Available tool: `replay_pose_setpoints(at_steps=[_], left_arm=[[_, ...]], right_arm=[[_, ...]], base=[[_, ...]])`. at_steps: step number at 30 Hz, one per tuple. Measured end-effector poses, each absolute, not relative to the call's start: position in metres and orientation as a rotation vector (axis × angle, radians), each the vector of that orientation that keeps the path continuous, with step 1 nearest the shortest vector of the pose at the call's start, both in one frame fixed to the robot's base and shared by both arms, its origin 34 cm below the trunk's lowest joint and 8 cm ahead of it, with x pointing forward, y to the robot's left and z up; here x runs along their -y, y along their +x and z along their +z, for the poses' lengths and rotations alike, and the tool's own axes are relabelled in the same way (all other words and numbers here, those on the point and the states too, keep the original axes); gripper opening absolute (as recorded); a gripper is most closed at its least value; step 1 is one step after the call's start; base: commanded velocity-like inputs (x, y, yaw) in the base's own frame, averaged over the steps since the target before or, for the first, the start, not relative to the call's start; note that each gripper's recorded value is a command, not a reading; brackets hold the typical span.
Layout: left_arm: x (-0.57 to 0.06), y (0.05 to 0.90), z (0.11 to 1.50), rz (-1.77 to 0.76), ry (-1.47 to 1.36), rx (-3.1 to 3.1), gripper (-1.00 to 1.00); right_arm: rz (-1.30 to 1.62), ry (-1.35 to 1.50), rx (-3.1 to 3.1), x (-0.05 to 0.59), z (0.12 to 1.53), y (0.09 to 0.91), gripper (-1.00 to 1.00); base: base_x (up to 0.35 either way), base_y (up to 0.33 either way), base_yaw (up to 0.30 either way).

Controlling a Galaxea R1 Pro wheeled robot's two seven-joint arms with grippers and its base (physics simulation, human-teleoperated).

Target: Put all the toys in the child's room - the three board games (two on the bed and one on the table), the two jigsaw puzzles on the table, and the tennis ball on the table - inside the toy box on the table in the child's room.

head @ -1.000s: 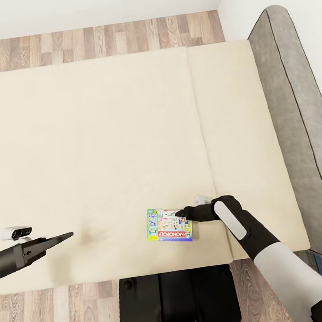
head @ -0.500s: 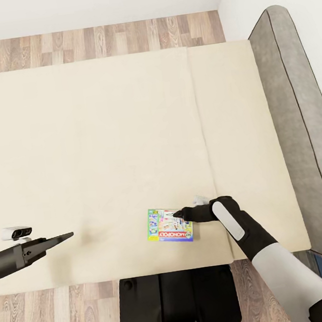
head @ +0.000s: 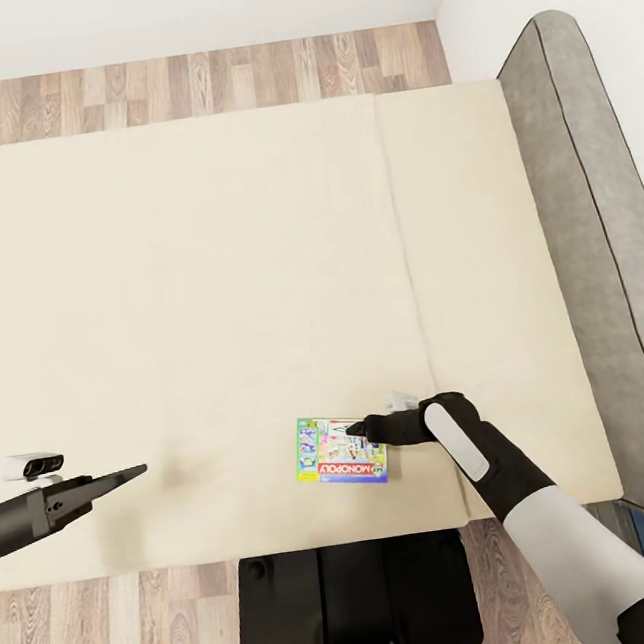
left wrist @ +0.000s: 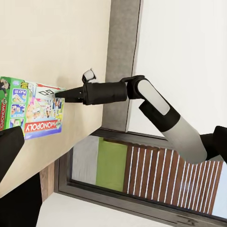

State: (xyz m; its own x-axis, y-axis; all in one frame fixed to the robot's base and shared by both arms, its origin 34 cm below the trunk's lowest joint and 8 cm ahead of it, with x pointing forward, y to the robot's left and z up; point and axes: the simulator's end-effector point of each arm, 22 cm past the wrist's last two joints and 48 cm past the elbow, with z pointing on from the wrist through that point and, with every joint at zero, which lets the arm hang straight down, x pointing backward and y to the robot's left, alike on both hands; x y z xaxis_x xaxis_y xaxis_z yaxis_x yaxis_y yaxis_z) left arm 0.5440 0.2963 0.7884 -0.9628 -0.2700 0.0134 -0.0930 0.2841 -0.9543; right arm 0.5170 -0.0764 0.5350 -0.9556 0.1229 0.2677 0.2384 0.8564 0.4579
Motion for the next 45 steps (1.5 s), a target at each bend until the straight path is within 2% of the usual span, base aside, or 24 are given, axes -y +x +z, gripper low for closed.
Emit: replay_pose_setpoints(at_steps=[45], left_arm=[[-0.2972,0.5445,0.7886,-1.759,-0.344,-2.392,1.00]], right_arm=[[-0.734,-0.278,2.797,0.0764,0.5350,0.5157,1.00]], base=[[0.000,0.037,0.000]])
